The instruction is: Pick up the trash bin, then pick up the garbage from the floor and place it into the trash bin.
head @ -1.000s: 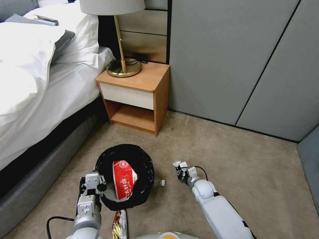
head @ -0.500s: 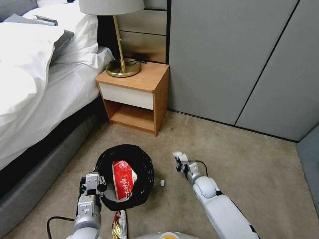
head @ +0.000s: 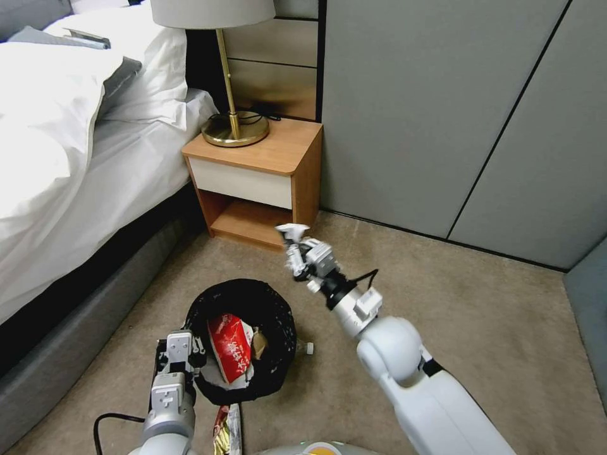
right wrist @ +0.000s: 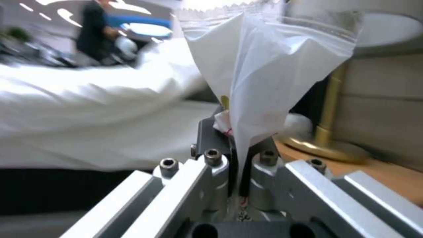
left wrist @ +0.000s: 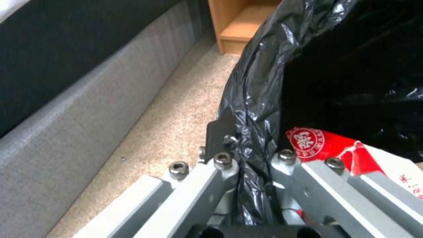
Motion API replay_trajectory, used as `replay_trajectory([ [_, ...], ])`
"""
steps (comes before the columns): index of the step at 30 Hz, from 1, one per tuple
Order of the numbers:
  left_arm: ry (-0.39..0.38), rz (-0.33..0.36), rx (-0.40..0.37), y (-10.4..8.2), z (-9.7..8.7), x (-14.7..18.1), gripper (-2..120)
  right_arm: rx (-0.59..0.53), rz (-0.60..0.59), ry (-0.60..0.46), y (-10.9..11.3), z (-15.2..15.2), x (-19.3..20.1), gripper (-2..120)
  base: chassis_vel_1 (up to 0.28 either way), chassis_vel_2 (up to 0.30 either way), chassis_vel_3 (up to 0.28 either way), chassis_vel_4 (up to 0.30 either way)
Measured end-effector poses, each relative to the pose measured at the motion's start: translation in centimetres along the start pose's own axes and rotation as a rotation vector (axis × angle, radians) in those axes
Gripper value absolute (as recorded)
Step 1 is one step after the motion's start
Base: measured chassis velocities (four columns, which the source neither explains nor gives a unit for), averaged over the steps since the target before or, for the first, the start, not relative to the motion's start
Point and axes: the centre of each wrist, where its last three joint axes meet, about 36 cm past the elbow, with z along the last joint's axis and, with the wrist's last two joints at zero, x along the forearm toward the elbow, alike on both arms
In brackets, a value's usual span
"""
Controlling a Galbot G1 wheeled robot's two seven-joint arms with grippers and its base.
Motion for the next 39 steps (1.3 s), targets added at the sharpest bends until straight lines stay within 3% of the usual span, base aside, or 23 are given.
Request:
replay_trajectory([
  [3, 0.001, 0.001, 0.0, 0.0, 0.0, 0.1, 1, -0.032, -0.08, -0.009, 3.1, -0.3, -0.1, 0, 0.0, 0.0, 0.0, 0.0],
  [4, 0.001, 0.001, 0.0, 0.0, 0.0, 0.1, 1, -0.032, -0.08, -0.009, 3.1, -0.3, -0.1, 0, 0.0, 0.0, 0.0, 0.0],
  [10, -0.005, 0.001, 0.001, -0.2, -0.2, 0.4, 1, -0.052, -0.109, 0.114, 5.6, 5.5, -0.2, 0, 0.0, 0.0, 0.0, 0.0],
  [14, -0.01, 0.0, 0.004, -0.3, -0.4, 0.5, 1, -0.053, -0.093, 0.175, 5.4, 8.3, -0.4, 0, 0.0, 0.0, 0.0, 0.0],
  [20, -0.014, -0.001, 0.005, -0.4, -0.5, 0.5, 1, -0.06, -0.084, 0.234, 5.3, 10.0, 0.2, 0, 0.0, 0.0, 0.0, 0.0],
  [23, -0.016, -0.003, 0.005, -0.4, -0.5, 0.4, 1, -0.06, -0.083, 0.25, 5.3, 10.4, 0.5, 6, 0.0, 0.0, 0.0, 0.0],
  [25, -0.018, -0.002, 0.006, -0.4, -0.5, 0.3, 1, -0.065, -0.08, 0.264, 5.4, 10.7, 1.0, 18, 0.0, 0.0, 0.0, 0.0],
  [39, -0.023, -0.003, 0.008, -0.5, -0.7, 0.2, 1, -0.072, -0.099, 0.29, 7.0, 10.6, 3.6, 65, 0.0, 0.0, 0.0, 0.0],
])
